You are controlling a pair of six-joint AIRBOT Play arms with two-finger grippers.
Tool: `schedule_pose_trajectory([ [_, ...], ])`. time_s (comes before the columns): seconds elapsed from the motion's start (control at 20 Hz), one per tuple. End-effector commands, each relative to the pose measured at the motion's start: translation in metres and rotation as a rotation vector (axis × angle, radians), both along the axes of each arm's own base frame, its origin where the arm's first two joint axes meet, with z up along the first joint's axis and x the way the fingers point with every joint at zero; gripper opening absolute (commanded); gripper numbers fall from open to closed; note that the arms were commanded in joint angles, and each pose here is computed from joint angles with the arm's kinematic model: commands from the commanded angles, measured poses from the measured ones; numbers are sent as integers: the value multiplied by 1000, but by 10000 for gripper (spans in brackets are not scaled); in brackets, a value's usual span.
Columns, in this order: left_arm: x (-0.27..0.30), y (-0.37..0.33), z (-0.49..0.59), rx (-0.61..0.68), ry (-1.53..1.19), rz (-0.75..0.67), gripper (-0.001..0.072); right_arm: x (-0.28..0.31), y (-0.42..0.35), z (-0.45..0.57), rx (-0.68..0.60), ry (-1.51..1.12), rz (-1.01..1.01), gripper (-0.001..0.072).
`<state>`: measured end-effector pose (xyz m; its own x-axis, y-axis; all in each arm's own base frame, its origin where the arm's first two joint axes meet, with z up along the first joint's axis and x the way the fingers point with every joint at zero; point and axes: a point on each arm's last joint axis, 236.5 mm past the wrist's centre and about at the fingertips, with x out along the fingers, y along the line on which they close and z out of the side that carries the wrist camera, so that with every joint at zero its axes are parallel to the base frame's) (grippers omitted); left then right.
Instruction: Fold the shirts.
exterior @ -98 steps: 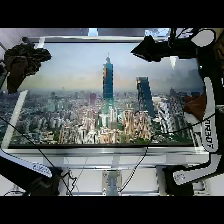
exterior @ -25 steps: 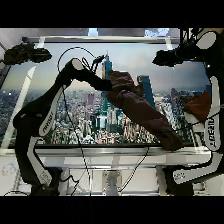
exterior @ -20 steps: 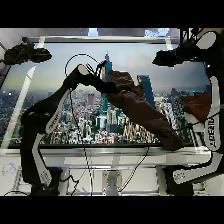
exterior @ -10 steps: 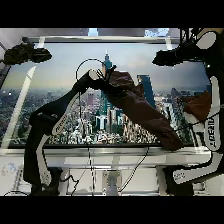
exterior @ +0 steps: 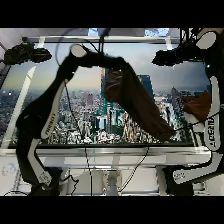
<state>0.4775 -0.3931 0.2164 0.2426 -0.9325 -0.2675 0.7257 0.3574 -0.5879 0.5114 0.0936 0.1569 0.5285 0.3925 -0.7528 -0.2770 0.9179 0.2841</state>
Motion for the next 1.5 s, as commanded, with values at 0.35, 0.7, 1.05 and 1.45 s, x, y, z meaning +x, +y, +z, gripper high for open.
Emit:
schedule_pose_trajectory([
  [0.35, -69, 181, 323, -58, -919, 551, 13, 3, 39, 10, 38, -50, 46, 339],
  [0.7, -91, 181, 320, -93, -823, 504, 13, -7, 93, 17, 91, -58, 103, 344],
  [1.05, -71, 189, 290, 1, -782, 523, 13, -65, 186, -20, -4, 41, 363, 351],
  [1.45, -13, 216, 142, 432, -498, 536, 13, -24, 97, -43, -399, -14, 168, 350],
])
